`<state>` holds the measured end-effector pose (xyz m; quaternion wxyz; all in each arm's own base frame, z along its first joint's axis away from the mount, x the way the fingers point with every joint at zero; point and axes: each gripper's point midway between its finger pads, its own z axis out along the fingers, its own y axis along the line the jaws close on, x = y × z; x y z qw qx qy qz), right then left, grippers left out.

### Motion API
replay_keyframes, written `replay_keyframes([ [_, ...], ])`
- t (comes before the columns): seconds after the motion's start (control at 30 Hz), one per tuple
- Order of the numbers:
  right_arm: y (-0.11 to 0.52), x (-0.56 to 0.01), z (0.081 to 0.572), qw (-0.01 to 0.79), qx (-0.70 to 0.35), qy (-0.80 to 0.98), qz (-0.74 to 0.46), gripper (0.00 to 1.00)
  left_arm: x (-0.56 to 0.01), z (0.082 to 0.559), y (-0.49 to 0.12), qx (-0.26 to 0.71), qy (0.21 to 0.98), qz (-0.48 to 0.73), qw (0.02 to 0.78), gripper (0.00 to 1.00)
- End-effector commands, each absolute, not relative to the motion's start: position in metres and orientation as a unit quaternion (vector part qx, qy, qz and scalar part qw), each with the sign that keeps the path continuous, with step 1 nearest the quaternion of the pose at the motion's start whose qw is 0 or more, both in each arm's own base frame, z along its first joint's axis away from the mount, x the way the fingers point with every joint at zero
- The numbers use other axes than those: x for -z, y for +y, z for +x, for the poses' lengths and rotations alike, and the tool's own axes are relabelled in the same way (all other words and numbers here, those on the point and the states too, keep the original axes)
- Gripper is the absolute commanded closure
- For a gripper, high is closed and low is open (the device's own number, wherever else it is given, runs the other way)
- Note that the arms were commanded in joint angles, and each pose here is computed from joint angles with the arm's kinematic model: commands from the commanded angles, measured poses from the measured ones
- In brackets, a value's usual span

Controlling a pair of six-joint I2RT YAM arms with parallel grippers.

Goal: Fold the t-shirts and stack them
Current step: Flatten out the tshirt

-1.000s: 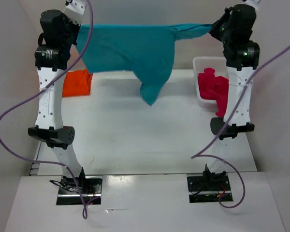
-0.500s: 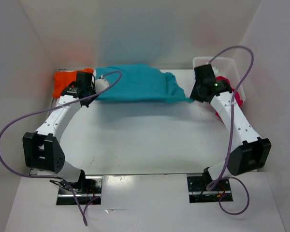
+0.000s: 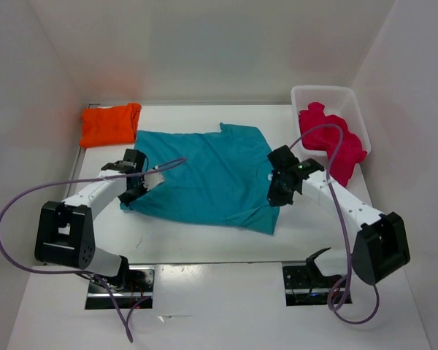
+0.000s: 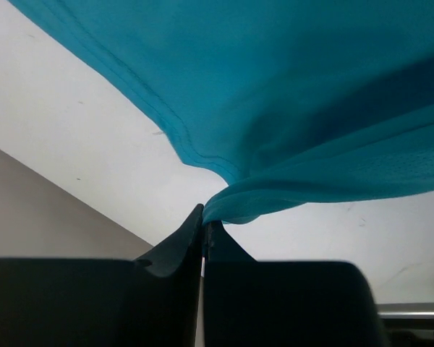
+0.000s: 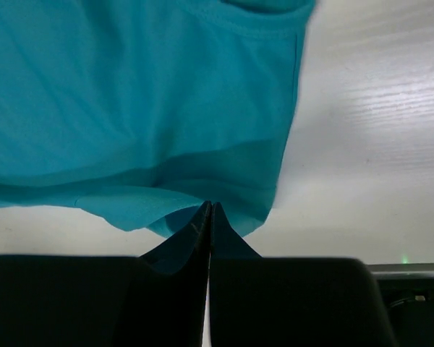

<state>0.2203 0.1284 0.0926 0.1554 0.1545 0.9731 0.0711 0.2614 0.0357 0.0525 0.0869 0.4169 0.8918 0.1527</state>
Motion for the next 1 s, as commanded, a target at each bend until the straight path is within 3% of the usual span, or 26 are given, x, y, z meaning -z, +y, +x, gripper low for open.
replay_keyframes([
  [0.0,0.128,-0.126,0.287,0.235,-0.082,0.955,0.163,1.0,-0.069,0.296,0.034,-0.176,0.891,0.398,0.127,1.0],
  [0.07,0.109,-0.148,0.332,0.267,-0.052,0.953,0.137,1.0,-0.109,0.359,0.026,-0.195,0.891,0.363,0.191,1.0],
  [0.1,0.093,-0.194,0.392,0.323,-0.043,0.932,0.157,1.0,-0.133,0.387,0.028,-0.211,0.889,0.34,0.221,1.0],
  [0.13,0.083,-0.226,0.418,0.357,-0.033,0.92,0.161,1.0,-0.15,0.417,0.032,-0.223,0.89,0.316,0.244,1.0],
  [0.17,0.071,-0.257,0.432,0.379,-0.017,0.911,0.16,1.0,-0.246,0.469,0.033,-0.252,0.863,0.248,0.36,1.0],
  [0.2,0.057,-0.348,0.47,0.483,-0.014,0.855,0.188,1.0,-0.295,0.488,0.036,-0.257,0.846,0.213,0.417,1.0],
  [0.3,0.028,-0.491,0.461,0.63,-0.027,0.736,0.248,1.0,-0.427,0.506,0.045,-0.254,0.778,0.112,0.564,1.0],
  [0.33,0.016,-0.503,0.46,0.642,-0.041,0.723,0.251,1.0,-0.478,0.499,0.043,-0.252,0.741,0.099,0.614,1.0],
  [0.37,0.016,-0.51,0.457,0.649,-0.049,0.715,0.257,1.0,-0.493,0.497,0.037,-0.241,0.729,0.105,0.632,1.0],
  [0.53,0.006,-0.475,0.45,0.609,-0.005,0.753,0.25,1.0,-0.464,0.489,0.028,-0.238,0.75,0.164,0.594,1.0],
  [0.57,0.004,-0.454,0.451,0.587,0.01,0.77,0.249,1.0,-0.42,0.493,0.028,-0.236,0.776,0.182,0.556,1.0],
  [0.63,0.012,-0.445,0.44,0.574,0.01,0.783,0.239,1.0,-0.409,0.48,0.031,-0.251,0.771,0.204,0.548,1.0],
  [0.73,0.019,-0.404,0.428,0.545,0.042,0.805,0.231,1.0,-0.346,0.458,0.029,-0.261,0.795,0.253,0.486,1.0],
  [0.93,0.03,-0.32,0.361,0.468,0.015,0.853,0.232,1.0,-0.259,0.403,0.048,-0.288,0.828,0.294,0.38,1.0],
  [0.97,0.039,-0.284,0.348,0.431,0.01,0.873,0.23,1.0,-0.245,0.394,0.049,-0.283,0.836,0.301,0.362,1.0],
])
